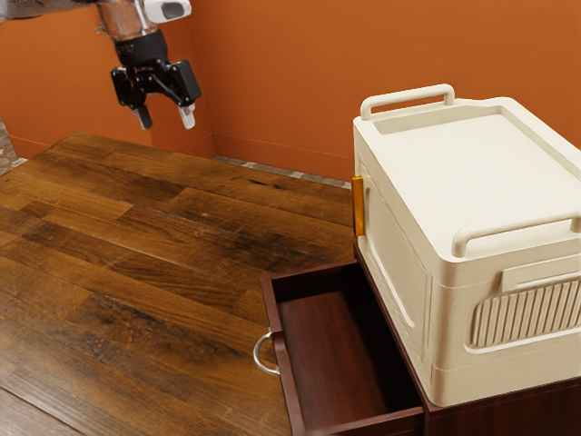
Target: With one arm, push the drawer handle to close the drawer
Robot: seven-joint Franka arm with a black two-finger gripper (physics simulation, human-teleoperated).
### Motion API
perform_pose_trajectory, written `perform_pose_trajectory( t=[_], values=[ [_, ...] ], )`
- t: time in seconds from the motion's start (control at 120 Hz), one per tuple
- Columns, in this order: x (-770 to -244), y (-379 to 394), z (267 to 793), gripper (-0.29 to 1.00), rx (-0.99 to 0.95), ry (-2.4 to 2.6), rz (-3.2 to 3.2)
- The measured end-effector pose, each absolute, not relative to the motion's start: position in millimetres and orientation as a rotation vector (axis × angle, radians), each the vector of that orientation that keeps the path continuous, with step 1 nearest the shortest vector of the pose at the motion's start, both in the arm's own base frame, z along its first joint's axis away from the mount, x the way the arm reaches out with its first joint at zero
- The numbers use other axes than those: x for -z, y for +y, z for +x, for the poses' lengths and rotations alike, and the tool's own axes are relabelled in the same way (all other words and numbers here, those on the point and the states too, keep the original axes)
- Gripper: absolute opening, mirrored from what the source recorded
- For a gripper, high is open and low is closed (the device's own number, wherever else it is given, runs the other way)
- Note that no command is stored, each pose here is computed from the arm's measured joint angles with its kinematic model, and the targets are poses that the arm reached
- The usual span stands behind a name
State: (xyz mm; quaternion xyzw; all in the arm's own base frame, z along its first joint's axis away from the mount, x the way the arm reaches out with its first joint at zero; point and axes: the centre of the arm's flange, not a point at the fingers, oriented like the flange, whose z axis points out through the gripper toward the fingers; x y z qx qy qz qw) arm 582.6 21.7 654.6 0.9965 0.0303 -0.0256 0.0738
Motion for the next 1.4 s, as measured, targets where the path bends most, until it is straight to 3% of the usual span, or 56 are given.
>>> perform_pose_trajectory(
  t=[0.083,0.15,0.317,0.508,0.7,0.842,1.083,1.4],
  values=[
    [-643,9,571,0.70,0.109,0.080,3.017],
    [-636,-6,532,0.70,0.139,0.052,3.040],
    [-551,2,434,0.69,0.300,0.058,3.082],
    [-479,-35,353,0.51,0.153,-0.300,3.117],
    [-454,-115,334,0.24,-0.035,-0.663,3.126],
    [-447,-169,321,0.12,-0.127,-0.778,3.054],
    [-439,-223,304,0.06,-0.170,-0.843,2.960],
    [-430,-243,325,0.04,-0.174,-0.842,2.918]
  ],
)
